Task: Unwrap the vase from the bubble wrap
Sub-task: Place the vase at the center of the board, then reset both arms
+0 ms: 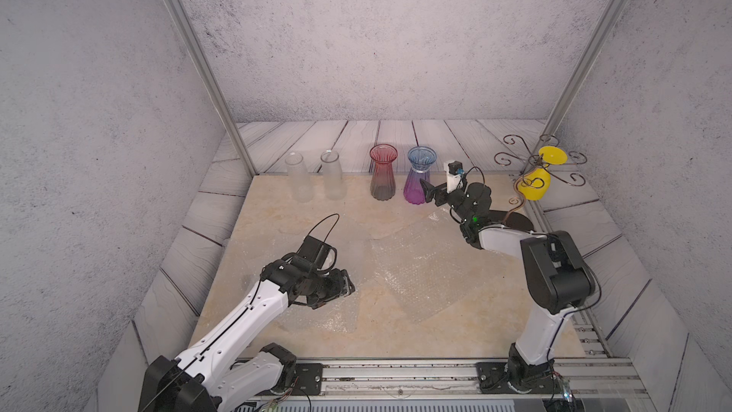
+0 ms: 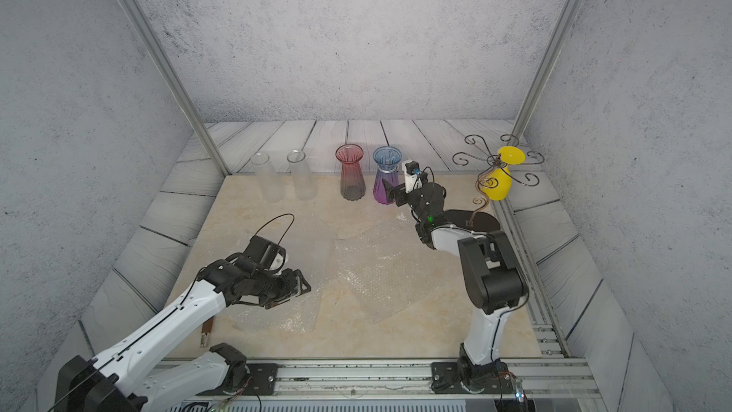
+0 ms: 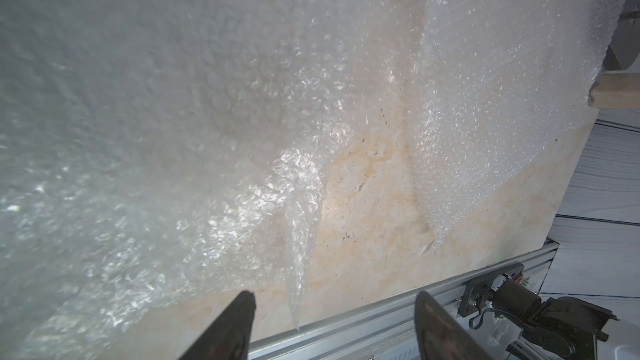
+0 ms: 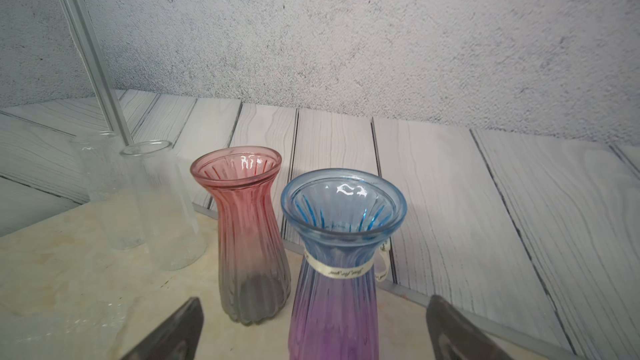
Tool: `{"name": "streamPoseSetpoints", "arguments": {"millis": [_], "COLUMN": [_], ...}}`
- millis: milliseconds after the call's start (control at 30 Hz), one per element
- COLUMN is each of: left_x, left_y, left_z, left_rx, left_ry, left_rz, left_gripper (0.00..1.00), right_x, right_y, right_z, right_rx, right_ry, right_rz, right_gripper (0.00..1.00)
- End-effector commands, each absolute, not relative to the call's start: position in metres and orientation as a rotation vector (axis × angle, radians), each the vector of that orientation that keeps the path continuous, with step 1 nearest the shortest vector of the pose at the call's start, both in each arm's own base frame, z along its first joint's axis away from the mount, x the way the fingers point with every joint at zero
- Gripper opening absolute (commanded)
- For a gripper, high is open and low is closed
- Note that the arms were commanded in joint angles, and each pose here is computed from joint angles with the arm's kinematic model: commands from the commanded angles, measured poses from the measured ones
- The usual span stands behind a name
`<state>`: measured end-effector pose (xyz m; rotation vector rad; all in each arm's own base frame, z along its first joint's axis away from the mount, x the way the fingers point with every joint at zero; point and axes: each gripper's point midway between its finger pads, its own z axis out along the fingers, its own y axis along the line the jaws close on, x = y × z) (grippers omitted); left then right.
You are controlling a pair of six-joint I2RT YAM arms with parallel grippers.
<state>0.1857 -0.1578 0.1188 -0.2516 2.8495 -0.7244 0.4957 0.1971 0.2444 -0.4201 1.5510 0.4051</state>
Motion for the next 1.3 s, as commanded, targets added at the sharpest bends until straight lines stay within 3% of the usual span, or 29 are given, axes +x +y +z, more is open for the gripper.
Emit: {"name": "streamPoseSetpoints", "arguments": {"millis": [0,200,300,333,467,633,833,1267], "left_x": [0.198,0.201,0.206,0.208,0.216,0.227,0.237,0.274], "left_y": [-0.153,-0.138,-0.124,-0.118,-0.098,-0.079,-0.076,-0.017], "left_z": [0.133,0.135,0.143,0.147,0.158,0.175,0.188,0.19], "left_rx": [-0.201,-0.145,-0.155,-0.158,-0.157,-0.168,-0.099,-0.268], "left_ry": [2.754,2.689,2.607,2.575,2.466,2.396,2.388,2.154], "left_rz": [-0.695,-0.595,-0.524,-0.492,-0.368,-0.225,-0.139,0.304], "left_gripper": [0.74,0.76,0.81,0.88,0.93,0.99,0.99,0.99], "right_x": [0.454,0.38,0.345,0.335,0.311,0.307,0.314,0.356], "right_y": [0.198,0.163,0.133,0.123,0.098,0.071,0.06,0.018], "right_z": [0.249,0.254,0.262,0.265,0.254,0.213,0.167,0.131], "right_rx": [-0.394,-0.302,-0.272,-0.27,-0.254,-0.175,-0.192,-0.04], "right_ry": [1.742,1.922,1.922,1.916,1.853,1.846,1.891,1.866], "right_rz": [0.398,0.336,0.259,0.233,0.145,0.093,0.085,0.102], "right_gripper": [0.99,0.99,0.99,0.99,0.99,0.99,0.99,0.99]}}
